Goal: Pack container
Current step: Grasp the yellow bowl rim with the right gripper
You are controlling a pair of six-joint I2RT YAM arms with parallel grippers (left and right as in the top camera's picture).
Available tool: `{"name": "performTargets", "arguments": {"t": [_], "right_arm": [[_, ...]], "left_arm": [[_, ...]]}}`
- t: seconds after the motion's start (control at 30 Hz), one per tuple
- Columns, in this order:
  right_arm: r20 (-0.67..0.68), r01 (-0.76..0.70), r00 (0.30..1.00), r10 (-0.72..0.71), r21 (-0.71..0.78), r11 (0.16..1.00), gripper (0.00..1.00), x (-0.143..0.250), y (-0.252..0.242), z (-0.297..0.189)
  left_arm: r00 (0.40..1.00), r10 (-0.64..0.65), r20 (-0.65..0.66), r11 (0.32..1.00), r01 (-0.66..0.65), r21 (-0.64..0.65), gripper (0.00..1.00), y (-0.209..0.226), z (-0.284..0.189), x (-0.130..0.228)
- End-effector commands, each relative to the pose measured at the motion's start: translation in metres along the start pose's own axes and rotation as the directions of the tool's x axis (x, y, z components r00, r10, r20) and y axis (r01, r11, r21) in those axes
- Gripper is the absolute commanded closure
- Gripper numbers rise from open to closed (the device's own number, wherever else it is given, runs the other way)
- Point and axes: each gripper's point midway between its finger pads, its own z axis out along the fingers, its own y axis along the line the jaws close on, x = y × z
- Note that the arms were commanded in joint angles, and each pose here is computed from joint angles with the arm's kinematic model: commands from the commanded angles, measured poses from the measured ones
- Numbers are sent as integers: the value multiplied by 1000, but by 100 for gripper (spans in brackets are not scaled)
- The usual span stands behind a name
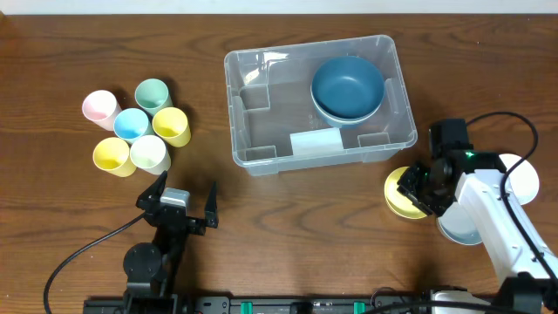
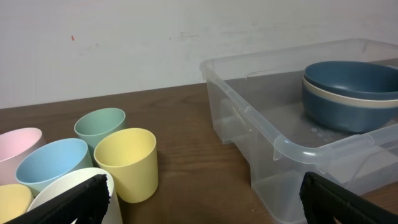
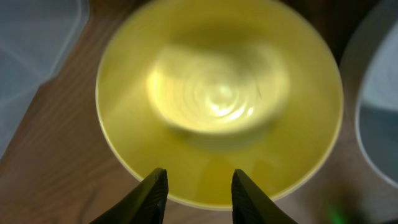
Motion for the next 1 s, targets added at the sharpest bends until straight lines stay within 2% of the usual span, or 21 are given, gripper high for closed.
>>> {"name": "performTargets", "arguments": {"t": [0.0, 0.3, 0.53, 0.7, 0.97], "right_arm": [[-23, 3, 1000, -3, -15, 1000, 66, 9, 3, -9], [-89, -48, 995, 53, 55, 997, 68, 26, -14, -7], [-78, -184, 979, 190, 78, 980, 64, 30, -22, 9], [-64, -282, 956, 286, 63, 957, 63, 33, -28, 33], [-31, -296, 955, 296, 8, 955, 65, 27, -25, 49]], "left_arm": [[999, 11, -44, 1000, -10, 19, 2, -4, 1, 15], [999, 11, -43, 1000, -10, 19, 2, -4, 1, 15], [999, 11, -43, 1000, -10, 19, 2, -4, 1, 15], [999, 11, -44, 1000, -10, 19, 2, -4, 1, 15], [999, 11, -44, 1000, -10, 19, 2, -4, 1, 15]]}}
